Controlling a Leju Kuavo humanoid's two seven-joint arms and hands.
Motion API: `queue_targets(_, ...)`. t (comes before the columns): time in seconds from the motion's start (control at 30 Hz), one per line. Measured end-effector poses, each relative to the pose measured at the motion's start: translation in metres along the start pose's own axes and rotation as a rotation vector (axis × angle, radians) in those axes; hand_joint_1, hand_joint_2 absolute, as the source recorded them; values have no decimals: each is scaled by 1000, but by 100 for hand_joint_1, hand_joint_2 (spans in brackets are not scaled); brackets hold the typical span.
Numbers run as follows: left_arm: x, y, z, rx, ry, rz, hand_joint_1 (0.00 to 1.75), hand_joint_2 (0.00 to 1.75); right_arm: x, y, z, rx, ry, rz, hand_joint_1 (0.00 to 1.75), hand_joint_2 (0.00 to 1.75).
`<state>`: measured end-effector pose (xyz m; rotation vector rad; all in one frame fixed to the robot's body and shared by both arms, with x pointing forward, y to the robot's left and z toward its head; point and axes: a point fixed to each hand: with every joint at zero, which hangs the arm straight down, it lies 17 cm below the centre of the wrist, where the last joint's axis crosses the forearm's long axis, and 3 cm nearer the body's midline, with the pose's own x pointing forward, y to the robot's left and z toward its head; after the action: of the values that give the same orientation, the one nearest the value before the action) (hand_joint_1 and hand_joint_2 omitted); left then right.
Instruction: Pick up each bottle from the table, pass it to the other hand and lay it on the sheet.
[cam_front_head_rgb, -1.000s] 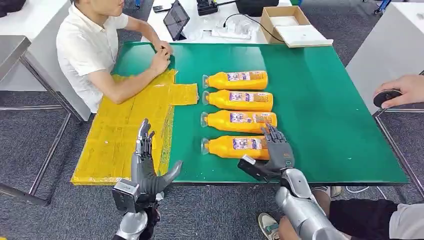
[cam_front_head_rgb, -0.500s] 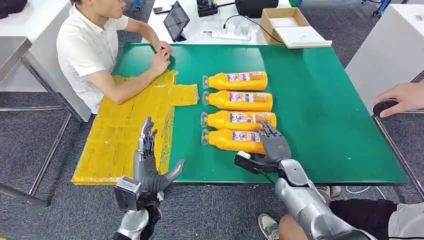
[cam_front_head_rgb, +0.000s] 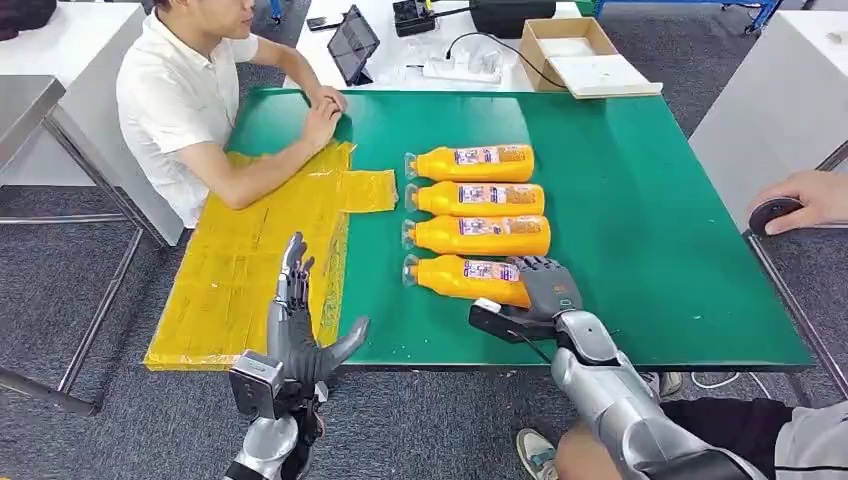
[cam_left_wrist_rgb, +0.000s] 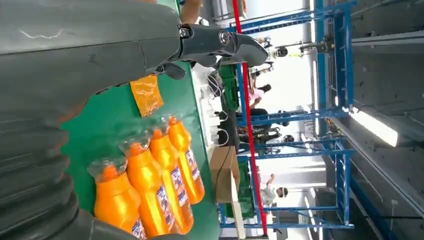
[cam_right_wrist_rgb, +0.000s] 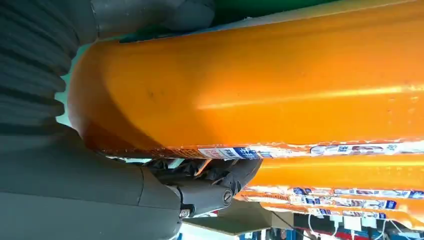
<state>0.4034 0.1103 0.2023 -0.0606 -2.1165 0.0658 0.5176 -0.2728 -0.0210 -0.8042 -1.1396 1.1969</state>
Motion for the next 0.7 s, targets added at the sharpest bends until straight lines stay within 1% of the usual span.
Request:
queue_targets(0.03, 0, 0, 0, 1, -1, 0, 0, 175, 1, 0, 0, 0, -5, -6, 169, 175)
queue_targets(0.13, 0, 2, 0, 8, 1, 1, 0, 175, 12, -1, 1, -20, -55, -55, 171, 175)
queue_targets(0.17, -1, 3, 0, 10, 3, 2, 0, 175, 15, 0, 2, -30, -69, -72, 166, 175)
queue_targets(0.23, -1, 4, 0, 13, 4, 2, 0, 175, 20, 0, 4, -41, -84, -89, 166, 175)
queue_targets(0.27, -1, 4, 0, 14, 4, 2, 0, 175, 22, 0, 4, -49, -94, -98, 173, 175)
queue_targets(0.3, -1, 5, 0, 19, 5, 2, 0, 175, 24, 0, 5, -60, -105, -110, 173, 175)
queue_targets(0.47, -5, 16, 2, 77, 27, 23, 0, 175, 56, -12, 18, -184, -219, -254, 175, 175)
queue_targets(0.6, -7, 26, 2, 122, 44, 49, 0, 175, 74, -18, 28, -242, -255, -326, 175, 175)
queue_targets(0.63, -8, 28, 3, 135, 52, 61, 0, 175, 77, -24, 31, -275, -265, -345, 175, 175)
queue_targets(0.7, -12, 34, 3, 167, 74, 80, 0, 175, 80, -49, 39, -387, -280, -384, 175, 175)
